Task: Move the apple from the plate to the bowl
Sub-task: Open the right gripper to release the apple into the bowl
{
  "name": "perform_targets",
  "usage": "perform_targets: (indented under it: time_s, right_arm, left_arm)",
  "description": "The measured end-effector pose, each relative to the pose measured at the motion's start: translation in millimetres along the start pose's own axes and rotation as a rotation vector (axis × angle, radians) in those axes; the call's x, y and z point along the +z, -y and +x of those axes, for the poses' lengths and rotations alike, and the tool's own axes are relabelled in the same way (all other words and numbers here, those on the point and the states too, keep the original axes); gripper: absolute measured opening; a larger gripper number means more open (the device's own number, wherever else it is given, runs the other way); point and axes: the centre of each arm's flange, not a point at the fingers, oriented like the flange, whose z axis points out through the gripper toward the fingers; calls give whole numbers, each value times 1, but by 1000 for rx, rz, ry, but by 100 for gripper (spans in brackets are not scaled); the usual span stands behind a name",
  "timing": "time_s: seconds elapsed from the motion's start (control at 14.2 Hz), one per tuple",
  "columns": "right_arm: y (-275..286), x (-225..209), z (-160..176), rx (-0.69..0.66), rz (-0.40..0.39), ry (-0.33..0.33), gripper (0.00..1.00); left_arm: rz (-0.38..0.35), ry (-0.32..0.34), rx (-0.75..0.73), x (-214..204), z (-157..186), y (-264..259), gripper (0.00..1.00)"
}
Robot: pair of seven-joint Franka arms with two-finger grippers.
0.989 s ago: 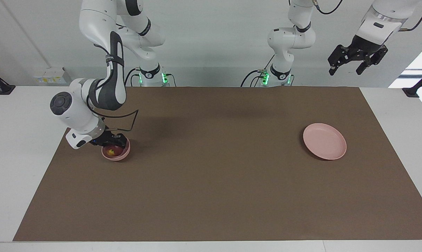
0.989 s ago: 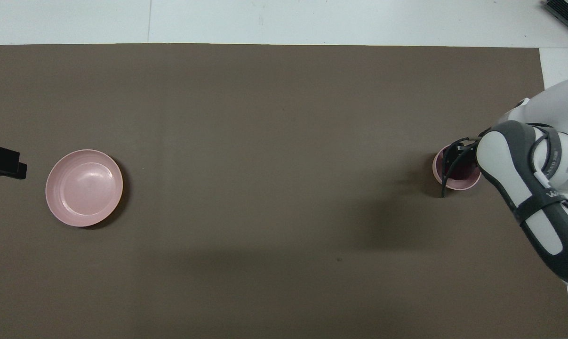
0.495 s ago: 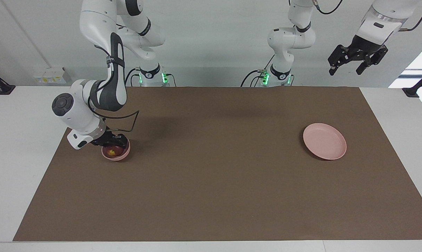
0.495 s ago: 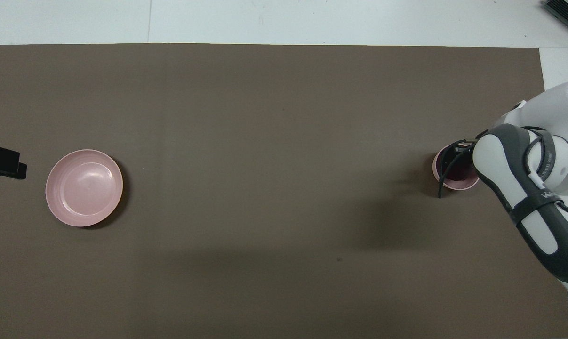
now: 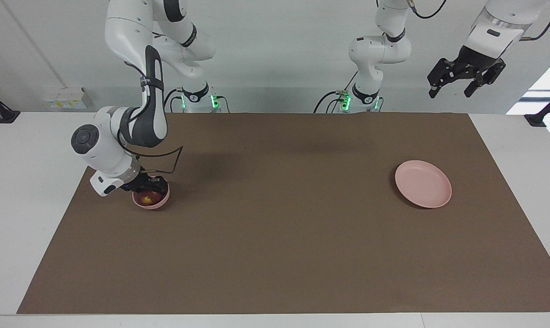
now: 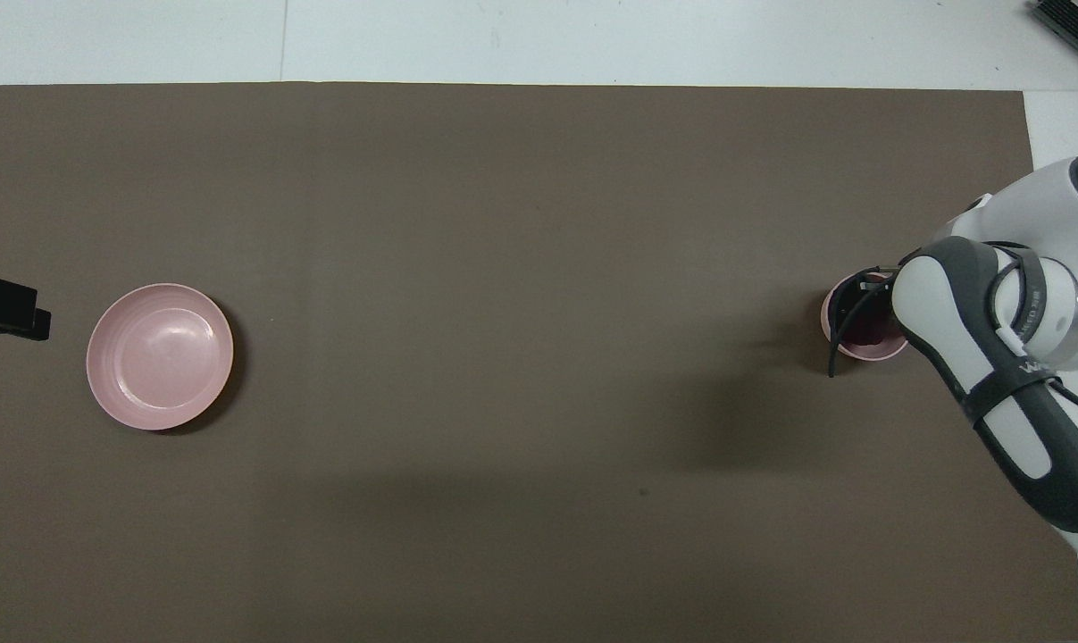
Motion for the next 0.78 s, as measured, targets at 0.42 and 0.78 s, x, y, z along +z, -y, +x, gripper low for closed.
perform_targets:
  time_s: [0.42,0.78]
  right_arm:
    - [-1,5,0,2,-2,-4,78]
    - [-1,6,0,2,-2,-4,92]
  left_arm:
    - [0,0,0,0,0,0,100]
    - [0,0,0,0,0,0,100]
